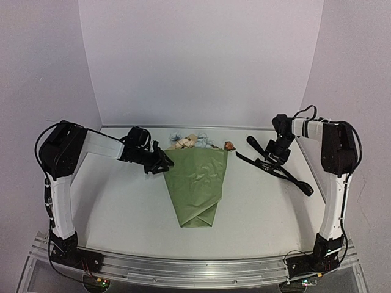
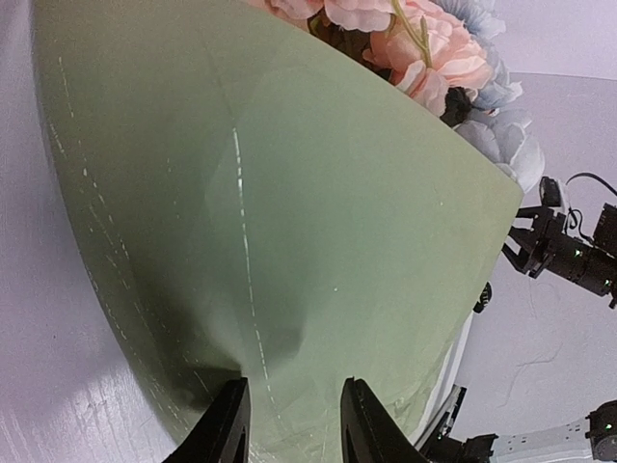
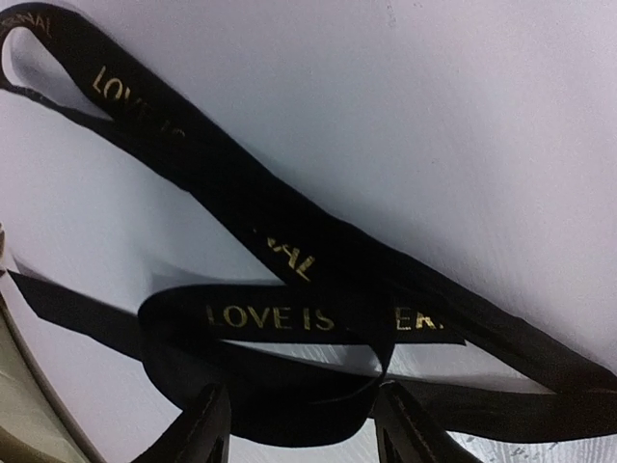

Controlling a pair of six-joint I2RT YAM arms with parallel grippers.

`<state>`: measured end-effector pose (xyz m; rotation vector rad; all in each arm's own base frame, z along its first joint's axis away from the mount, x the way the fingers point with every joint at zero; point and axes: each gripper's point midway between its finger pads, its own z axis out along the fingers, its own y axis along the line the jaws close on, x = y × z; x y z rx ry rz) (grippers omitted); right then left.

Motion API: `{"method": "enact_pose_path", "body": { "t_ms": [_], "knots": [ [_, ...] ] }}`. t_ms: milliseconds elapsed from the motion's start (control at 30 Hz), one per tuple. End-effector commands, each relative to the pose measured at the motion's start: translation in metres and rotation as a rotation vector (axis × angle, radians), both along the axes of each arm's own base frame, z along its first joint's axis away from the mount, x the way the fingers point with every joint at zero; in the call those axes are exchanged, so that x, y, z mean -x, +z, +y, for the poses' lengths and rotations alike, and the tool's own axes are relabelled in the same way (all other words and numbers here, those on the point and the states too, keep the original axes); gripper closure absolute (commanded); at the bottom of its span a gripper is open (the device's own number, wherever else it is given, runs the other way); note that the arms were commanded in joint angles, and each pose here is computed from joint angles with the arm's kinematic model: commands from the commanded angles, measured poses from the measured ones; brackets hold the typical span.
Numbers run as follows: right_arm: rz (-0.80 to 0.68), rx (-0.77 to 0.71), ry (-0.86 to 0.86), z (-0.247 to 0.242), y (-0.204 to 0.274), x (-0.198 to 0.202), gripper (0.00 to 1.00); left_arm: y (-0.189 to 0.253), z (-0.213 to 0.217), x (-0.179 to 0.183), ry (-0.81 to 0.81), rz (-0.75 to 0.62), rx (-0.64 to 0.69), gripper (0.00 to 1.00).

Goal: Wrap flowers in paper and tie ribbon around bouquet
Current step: Pick up the ribbon from the corner of the board.

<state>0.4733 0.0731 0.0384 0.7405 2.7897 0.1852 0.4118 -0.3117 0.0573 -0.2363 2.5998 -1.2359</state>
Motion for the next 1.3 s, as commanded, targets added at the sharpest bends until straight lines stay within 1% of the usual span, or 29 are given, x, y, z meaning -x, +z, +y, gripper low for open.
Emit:
{"method": "enact_pose_path", "body": {
  "t_ms": [0,300,500,700,800,933,1000,1067,1167,1267],
  "knots": [
    [0.018,-0.014,-0.053,-0.003,-0.002,-0.005,0.51,0.040,-0.005,-0.005,-0.023,-0.088,0.011,0.63],
    [0.054,0.000,-0.084,-0.015,-0.012,0.005,0.55,0.081,0.004,0.003,-0.027,-0.171,-0.008,0.61],
    [0.056,0.015,-0.070,-0.018,-0.009,0.013,0.55,0.099,0.010,0.007,-0.024,-0.208,-0.021,0.60],
    [-0.001,0.041,-0.034,-0.022,0.018,0.012,0.44,0.106,0.014,0.014,-0.024,-0.222,-0.020,0.60],
    [-0.012,0.064,-0.025,-0.026,0.026,0.015,0.35,0.107,0.015,0.016,-0.024,-0.227,-0.021,0.59],
    [0.018,0.108,-0.004,-0.032,0.020,0.018,0.23,0.109,0.015,0.017,-0.028,-0.230,-0.019,0.59],
    [0.052,0.092,0.005,-0.028,0.011,0.017,0.20,0.111,0.016,0.018,-0.028,-0.234,-0.020,0.59],
    [0.092,0.068,-0.004,-0.024,-0.003,0.018,0.20,0.113,0.017,0.018,-0.027,-0.238,-0.022,0.59],
    [0.129,0.036,-0.034,-0.019,-0.018,0.019,0.23,0.117,0.017,0.019,-0.024,-0.244,-0.019,0.59],
    [0.156,0.020,-0.053,-0.017,-0.027,0.023,0.31,0.121,0.019,0.021,-0.020,-0.250,-0.018,0.59]
  ]
}}
